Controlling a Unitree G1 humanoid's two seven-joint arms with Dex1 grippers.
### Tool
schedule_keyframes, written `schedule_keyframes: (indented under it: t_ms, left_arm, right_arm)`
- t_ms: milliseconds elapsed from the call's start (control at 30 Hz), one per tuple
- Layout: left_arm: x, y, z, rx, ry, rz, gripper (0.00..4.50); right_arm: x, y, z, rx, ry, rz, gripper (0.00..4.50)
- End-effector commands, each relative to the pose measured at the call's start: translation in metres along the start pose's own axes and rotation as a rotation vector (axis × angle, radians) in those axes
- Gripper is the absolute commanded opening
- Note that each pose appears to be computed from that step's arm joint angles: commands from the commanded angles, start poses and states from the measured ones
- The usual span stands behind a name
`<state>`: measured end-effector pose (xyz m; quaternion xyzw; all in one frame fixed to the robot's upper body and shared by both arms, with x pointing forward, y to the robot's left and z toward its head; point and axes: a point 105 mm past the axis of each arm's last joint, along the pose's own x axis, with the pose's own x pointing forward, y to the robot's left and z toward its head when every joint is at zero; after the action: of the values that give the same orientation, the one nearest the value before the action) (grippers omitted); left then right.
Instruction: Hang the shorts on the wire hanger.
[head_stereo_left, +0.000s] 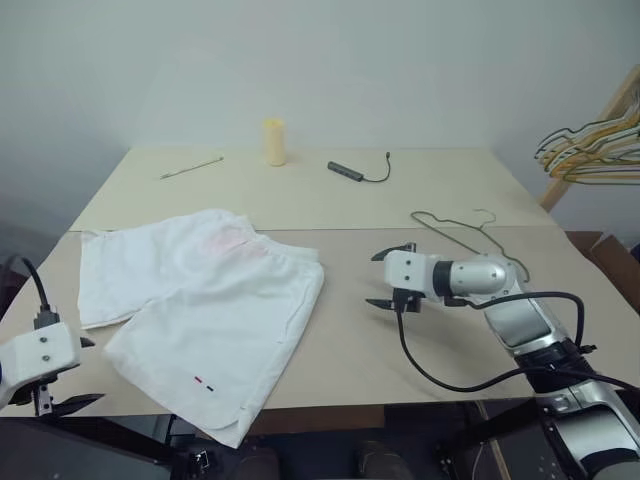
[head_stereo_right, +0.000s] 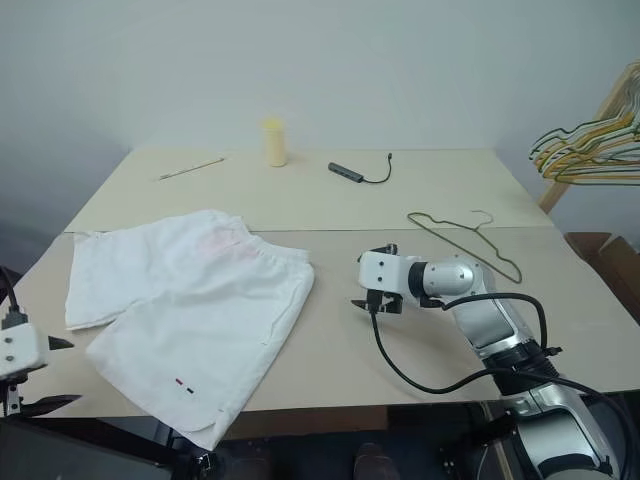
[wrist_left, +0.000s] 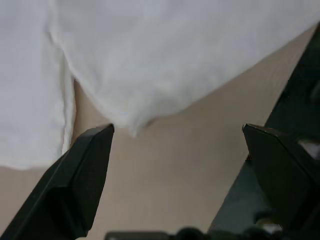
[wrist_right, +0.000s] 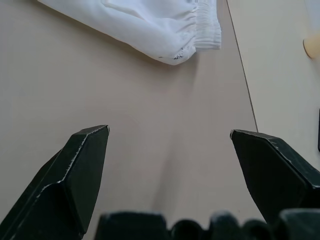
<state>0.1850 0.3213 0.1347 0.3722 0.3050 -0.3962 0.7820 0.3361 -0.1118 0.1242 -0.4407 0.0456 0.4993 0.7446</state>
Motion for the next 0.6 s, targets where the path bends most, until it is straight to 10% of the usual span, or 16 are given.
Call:
schedule_keyframes:
  t_ms: [33,200,600]
  left_arm:
    - [0.01,-0.032,0.051,-0.016,-0.279,-0.162,4.46]
    - [0.053,-0.083,0.065,-0.012,-0.344,-0.386,4.46]
    - [0.114,-0.103,0.065,0.247,-0.315,-0.311,4.46]
  right_arm:
    - [-0.004,-0.01,0.011,-0.038,-0.035,-0.041,4.5]
    - [-0.004,-0.008,0.012,-0.029,-0.04,-0.049,4.5]
    - [-0.011,-0.009,0.015,0.011,-0.056,-0.087,4.5]
